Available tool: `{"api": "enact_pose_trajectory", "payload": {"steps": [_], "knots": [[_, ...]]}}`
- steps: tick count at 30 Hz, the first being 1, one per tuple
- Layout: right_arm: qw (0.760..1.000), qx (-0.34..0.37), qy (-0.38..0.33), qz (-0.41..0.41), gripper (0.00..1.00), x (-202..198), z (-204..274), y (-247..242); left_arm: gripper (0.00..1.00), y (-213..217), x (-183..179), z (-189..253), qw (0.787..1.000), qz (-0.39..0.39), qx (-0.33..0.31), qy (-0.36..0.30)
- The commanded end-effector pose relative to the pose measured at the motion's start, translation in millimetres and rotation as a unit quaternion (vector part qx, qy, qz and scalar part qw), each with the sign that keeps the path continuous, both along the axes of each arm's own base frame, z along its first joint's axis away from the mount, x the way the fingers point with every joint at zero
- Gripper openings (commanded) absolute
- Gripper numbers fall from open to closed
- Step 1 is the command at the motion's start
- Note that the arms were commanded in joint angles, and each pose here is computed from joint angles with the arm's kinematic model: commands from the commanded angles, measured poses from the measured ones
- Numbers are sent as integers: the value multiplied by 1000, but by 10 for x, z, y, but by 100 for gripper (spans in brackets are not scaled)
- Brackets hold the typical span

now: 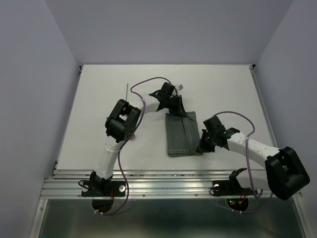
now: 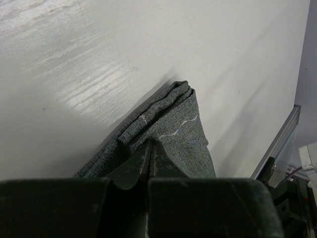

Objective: Fold the napkin into a case and place the utensils inside
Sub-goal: Fold the lower triangle-folded napkin at the center of the board.

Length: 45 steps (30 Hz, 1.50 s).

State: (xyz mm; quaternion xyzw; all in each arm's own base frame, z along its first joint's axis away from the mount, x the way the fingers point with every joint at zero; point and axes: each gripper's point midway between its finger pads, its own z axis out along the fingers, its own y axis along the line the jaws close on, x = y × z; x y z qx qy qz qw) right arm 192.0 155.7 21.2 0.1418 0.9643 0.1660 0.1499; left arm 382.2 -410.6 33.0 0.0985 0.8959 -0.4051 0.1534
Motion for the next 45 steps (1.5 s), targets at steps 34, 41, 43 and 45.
{"api": "enact_pose_trajectory", "payload": {"steps": [34,41,43,45], "knots": [[989,-84,-118,-29,9,908,777,-78,74,438,110,600,990,-28,102,-89],[983,-92,-152,-36,9,1570,926,-65,84,597,130,802,984,-19,130,-121],[983,-93,-155,-34,9,1742,932,-31,84,615,131,841,983,-16,130,-125],[983,-93,-158,-31,9,1861,949,-16,82,640,128,831,984,-12,130,-124]]}}
